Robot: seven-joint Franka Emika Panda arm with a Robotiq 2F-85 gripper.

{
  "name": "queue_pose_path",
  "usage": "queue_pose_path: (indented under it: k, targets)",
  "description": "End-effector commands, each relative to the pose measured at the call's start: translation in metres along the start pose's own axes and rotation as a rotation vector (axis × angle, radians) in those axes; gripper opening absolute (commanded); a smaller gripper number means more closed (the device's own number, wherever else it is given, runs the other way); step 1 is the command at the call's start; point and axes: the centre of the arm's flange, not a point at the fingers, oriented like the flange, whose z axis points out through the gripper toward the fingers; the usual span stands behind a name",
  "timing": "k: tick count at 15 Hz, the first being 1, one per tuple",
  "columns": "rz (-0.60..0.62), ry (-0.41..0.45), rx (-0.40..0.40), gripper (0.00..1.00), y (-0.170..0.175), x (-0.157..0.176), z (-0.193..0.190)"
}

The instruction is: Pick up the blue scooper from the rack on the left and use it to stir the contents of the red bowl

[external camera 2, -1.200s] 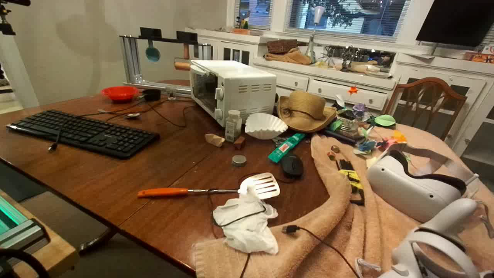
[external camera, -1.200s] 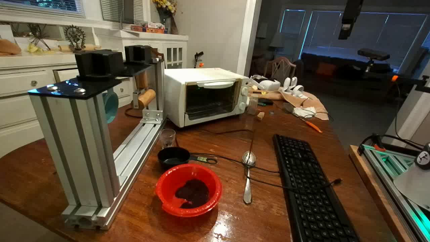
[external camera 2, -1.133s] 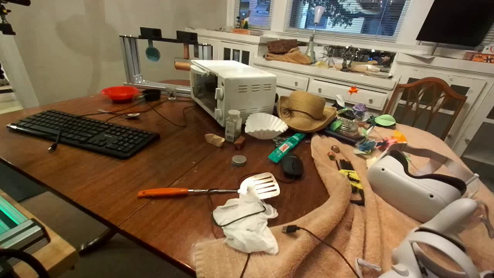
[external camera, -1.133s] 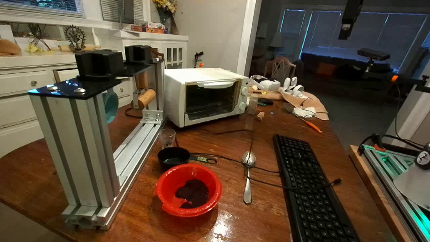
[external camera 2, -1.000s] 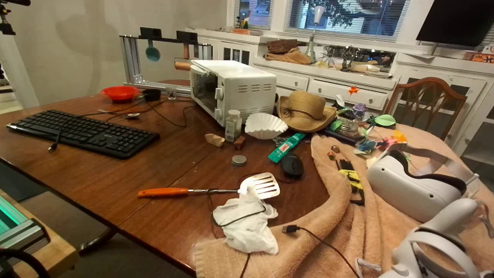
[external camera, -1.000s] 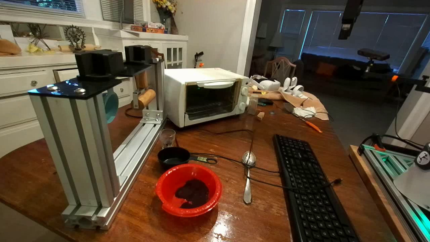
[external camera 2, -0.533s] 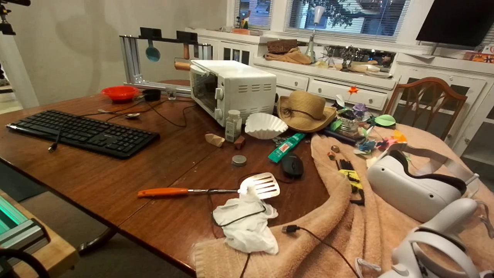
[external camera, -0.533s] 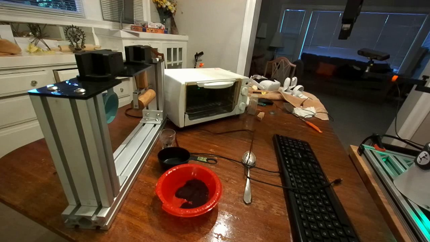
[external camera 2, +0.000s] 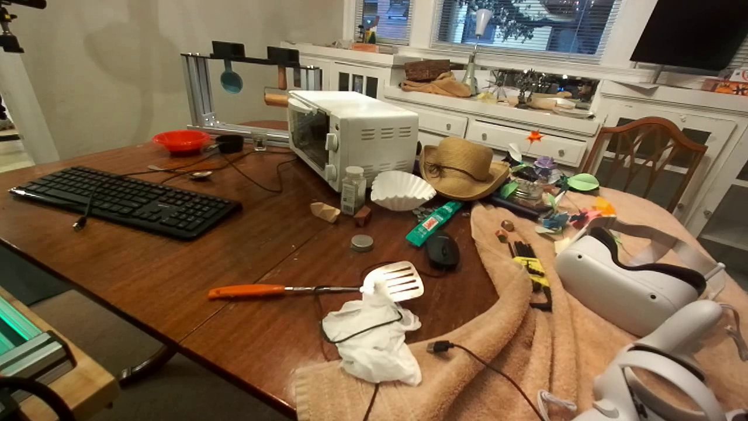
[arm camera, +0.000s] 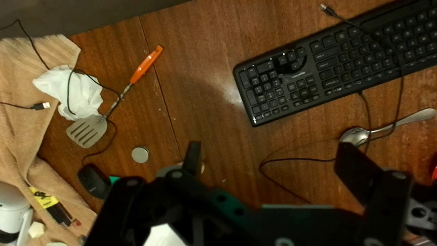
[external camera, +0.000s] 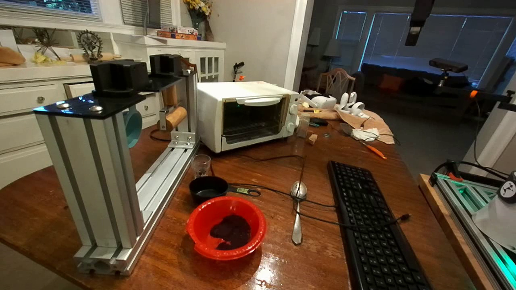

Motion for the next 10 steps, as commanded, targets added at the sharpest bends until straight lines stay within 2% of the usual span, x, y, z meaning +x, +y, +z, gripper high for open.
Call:
queue_pose_path:
  k: [1, 5, 8, 10]
  targets:
    - [-0.125, 0.035, 0.017, 1.0, -0.053, 0.019, -0.01]
    - [-0.307, 0.048, 0.005, 1.0, -0.136, 0.029, -0.02]
    - [-0.476, 0.111, 0.001, 1.0, -0.197, 0.046, -0.032]
    - [-0.546, 0.157, -0.015, 1.0, -0.234, 0.063, -0.041]
